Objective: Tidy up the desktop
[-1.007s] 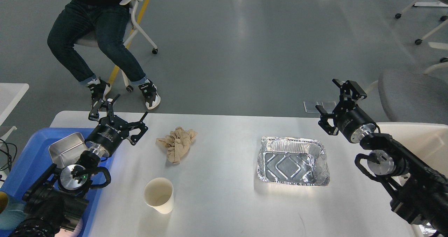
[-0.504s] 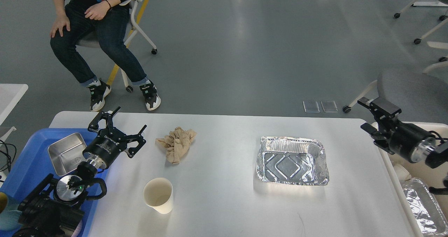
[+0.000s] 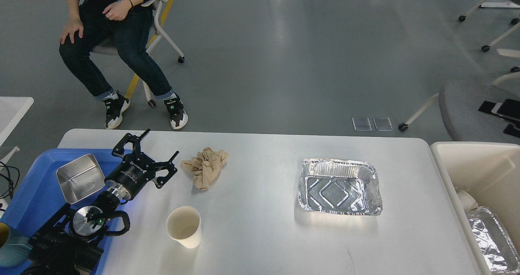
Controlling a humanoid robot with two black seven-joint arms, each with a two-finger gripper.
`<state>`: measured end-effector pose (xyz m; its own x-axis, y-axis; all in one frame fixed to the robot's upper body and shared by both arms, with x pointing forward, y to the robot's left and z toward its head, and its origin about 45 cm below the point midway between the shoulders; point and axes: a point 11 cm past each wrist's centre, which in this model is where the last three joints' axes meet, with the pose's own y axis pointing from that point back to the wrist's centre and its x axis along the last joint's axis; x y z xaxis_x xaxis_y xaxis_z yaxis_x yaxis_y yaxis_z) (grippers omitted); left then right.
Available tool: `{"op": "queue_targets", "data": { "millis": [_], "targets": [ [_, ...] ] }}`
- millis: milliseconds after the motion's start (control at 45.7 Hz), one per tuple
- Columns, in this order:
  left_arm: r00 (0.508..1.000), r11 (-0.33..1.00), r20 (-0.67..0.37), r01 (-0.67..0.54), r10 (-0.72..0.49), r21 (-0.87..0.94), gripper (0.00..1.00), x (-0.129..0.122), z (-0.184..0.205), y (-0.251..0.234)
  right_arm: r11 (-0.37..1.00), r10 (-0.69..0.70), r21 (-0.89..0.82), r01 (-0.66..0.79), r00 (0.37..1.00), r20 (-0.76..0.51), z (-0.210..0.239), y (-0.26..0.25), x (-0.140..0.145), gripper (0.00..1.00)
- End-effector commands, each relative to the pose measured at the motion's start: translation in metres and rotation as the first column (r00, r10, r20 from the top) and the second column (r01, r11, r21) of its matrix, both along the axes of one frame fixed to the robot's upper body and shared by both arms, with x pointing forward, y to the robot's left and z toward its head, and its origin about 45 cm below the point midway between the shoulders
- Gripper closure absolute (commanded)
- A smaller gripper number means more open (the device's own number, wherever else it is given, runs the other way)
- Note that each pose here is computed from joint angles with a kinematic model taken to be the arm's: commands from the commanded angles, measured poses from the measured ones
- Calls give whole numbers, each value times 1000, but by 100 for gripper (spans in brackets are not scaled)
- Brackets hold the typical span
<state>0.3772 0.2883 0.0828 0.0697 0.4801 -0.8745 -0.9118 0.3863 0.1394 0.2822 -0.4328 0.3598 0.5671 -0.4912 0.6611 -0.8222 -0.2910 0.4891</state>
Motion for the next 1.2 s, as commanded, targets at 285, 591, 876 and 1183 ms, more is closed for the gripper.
{"op": "queue_targets", "data": {
  "millis": [285, 591, 876, 1183],
  "targets": [
    [1000, 1000, -3, 5, -5, -2, 3, -1, -1, -2, 956, 114, -270, -116, 993, -22, 42, 5, -17, 0],
    [1000, 1000, -13, 25, -25, 11, 3, -4, -5, -7, 953, 147, -260, -158, 987, -61, 49, 10, -19, 0],
    [1000, 1000, -13, 25, -24, 10, 3, -4, -6, -8, 954, 145, -257, -157, 987, -64, 47, 10, -19, 0],
    [1000, 1000, -13, 29, -29, 8, 3, -4, -6, -11, 953, 131, -261, -151, 987, -95, 40, 7, -22, 0]
  ]
}}
